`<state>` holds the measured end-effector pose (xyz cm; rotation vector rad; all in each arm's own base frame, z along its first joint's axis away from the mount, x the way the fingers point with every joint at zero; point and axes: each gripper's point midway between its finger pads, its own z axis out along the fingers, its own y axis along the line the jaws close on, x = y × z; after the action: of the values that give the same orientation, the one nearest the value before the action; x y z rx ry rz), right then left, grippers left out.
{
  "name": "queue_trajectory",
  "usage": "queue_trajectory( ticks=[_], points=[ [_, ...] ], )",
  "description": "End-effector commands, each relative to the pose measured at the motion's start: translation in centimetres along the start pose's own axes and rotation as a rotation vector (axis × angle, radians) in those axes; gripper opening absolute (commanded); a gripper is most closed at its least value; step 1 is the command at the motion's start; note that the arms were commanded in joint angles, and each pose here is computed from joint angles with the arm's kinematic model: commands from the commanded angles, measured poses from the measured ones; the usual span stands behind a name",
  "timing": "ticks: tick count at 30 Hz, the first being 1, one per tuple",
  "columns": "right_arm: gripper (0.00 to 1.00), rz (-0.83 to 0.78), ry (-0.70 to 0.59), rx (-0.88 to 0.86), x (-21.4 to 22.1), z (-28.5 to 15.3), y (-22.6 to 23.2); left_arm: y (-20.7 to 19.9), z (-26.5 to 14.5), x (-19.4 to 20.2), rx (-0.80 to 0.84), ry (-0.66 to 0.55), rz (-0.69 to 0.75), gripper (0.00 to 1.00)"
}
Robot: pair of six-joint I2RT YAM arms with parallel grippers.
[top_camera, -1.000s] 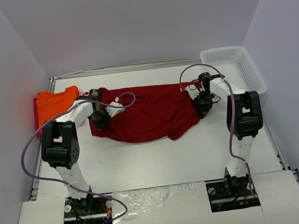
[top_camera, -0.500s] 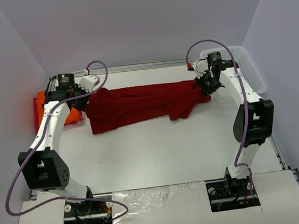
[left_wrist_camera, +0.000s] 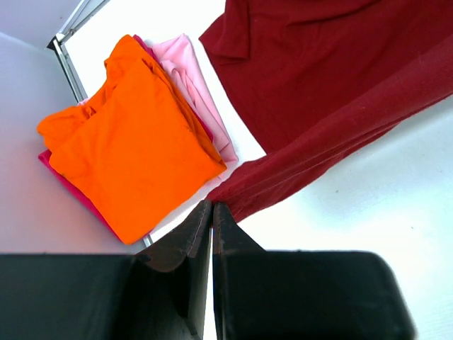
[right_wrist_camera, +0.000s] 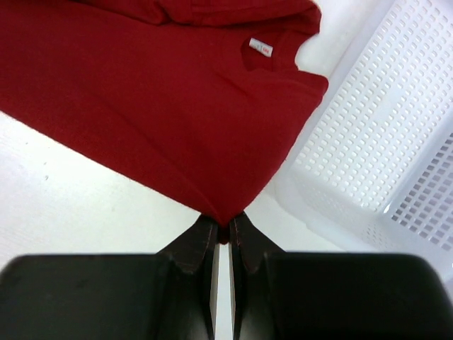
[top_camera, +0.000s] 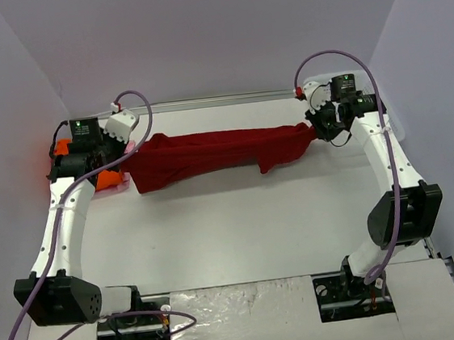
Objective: Fold and stack the t-shirts
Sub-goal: Flatten out the tshirt
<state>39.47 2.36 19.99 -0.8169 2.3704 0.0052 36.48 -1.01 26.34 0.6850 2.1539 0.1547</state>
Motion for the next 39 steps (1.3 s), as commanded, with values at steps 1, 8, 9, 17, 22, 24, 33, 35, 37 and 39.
queue_trajectory(
  ticks=[1, 8, 9, 17, 22, 24, 33, 35, 37, 39],
  points=[
    [0.00, 0.006, -0.014, 0.019, 0.8, -2.5, 0.5, 0.4, -2.3, 0.2, -0.046, -0.012, -0.013, 0.02],
    [0.00, -0.026, -0.075, 0.036, 0.8, -6.1, 1.6, -0.2, -5.0, 0.5, -0.058, -0.046, -0.010, 0.02],
    [0.00, -0.028, -0.079, 0.027, 0.9, -6.4, 2.0, -0.3, -5.8, 0.5, -0.073, -0.065, -0.007, 0.02],
    [0.00, -0.069, -0.132, 0.009, 1.1, -8.7, 3.5, 0.8, -10.0, -1.2, -0.186, -0.199, -0.008, 0.02],
    [0.00, -0.070, -0.056, -0.078, 2.3, -5.7, 4.1, 0.5, -7.9, 0.4, -0.164, -0.123, -0.002, 0.02],
    [0.00, -0.061, -0.020, -0.117, 2.8, -4.0, 4.3, 0.5, -6.9, 1.1, -0.163, -0.100, -0.002, 0.02],
    [0.00, 0.003, -0.005, -0.076, -1.4, 1.9, -0.5, 1.6, -0.1, 1.0, -0.168, -0.052, -0.073, 0.02],
    [0.00, 0.023, -0.026, -0.057, -3.1, 2.5, -1.7, 2.2, 2.0, 0.4, -0.171, -0.046, -0.109, 0.02],
    [0.00, 0.032, -0.071, -0.012, -6.1, 3.0, -3.9, 3.3, 3.2, -1.2, -0.193, -0.073, -0.134, 0.02],
    [0.00, 0.052, -0.092, 0.022, -7.9, 3.9, -5.3, 5.1, 4.3, -3.9, -0.208, -0.094, -0.168, 0.02]
  ],
)
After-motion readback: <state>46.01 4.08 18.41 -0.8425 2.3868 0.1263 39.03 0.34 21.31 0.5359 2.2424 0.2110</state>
